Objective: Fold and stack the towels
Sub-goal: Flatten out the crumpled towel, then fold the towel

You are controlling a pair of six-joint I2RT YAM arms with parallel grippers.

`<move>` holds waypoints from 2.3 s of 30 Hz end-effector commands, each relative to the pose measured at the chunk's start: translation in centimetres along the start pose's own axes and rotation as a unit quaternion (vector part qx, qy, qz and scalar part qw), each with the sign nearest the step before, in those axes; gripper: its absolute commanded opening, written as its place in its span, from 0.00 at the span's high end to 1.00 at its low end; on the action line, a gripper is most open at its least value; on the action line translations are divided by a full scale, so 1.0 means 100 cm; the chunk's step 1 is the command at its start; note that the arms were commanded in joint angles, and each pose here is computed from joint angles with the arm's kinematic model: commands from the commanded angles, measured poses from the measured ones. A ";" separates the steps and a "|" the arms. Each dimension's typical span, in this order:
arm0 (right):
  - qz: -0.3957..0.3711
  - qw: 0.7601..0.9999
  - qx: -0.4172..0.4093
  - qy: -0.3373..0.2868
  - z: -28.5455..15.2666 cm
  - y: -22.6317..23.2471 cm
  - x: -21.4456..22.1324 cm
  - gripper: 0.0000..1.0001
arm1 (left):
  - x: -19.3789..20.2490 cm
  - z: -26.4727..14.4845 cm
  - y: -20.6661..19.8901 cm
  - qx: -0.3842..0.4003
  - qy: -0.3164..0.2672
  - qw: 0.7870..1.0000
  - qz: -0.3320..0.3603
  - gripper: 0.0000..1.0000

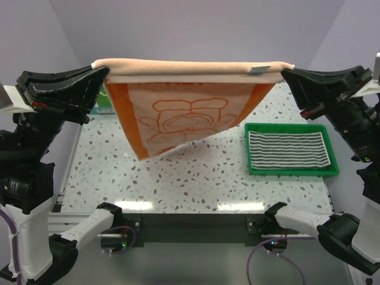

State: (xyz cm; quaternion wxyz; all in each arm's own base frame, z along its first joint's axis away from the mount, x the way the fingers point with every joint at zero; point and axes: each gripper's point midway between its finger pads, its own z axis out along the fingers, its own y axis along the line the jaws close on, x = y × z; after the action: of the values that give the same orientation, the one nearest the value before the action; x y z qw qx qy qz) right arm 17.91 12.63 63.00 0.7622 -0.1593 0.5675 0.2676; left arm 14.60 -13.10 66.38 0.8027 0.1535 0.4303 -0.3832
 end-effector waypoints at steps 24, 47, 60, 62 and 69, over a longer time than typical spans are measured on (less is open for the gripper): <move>-0.071 0.952 0.245 0.172 0.218 -0.185 0.225 1.00 | 0.342 0.089 0.301 -0.306 0.249 0.919 -0.032 1.00; 0.108 0.865 0.240 0.428 0.111 -0.181 0.411 1.00 | 0.491 -0.032 0.260 -0.264 0.422 0.810 -0.309 1.00; 0.198 0.769 0.228 0.563 -0.051 -0.105 0.464 1.00 | 0.507 -0.176 0.153 -0.301 0.525 0.731 -0.317 0.99; 0.218 0.750 0.224 0.583 -0.073 -0.093 0.482 1.00 | 0.515 -0.201 0.143 -0.306 0.540 0.715 -0.320 0.99; 0.245 0.699 0.210 0.638 -0.119 -0.065 0.533 1.00 | 0.548 -0.262 0.119 -0.313 0.592 0.670 -0.319 0.98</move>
State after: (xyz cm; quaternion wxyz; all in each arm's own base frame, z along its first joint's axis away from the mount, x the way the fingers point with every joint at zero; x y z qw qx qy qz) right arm 24.20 12.26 9.19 0.1461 0.0088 0.9795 0.1381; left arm 27.58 -16.72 7.19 0.2081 -0.0754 0.9273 -0.3017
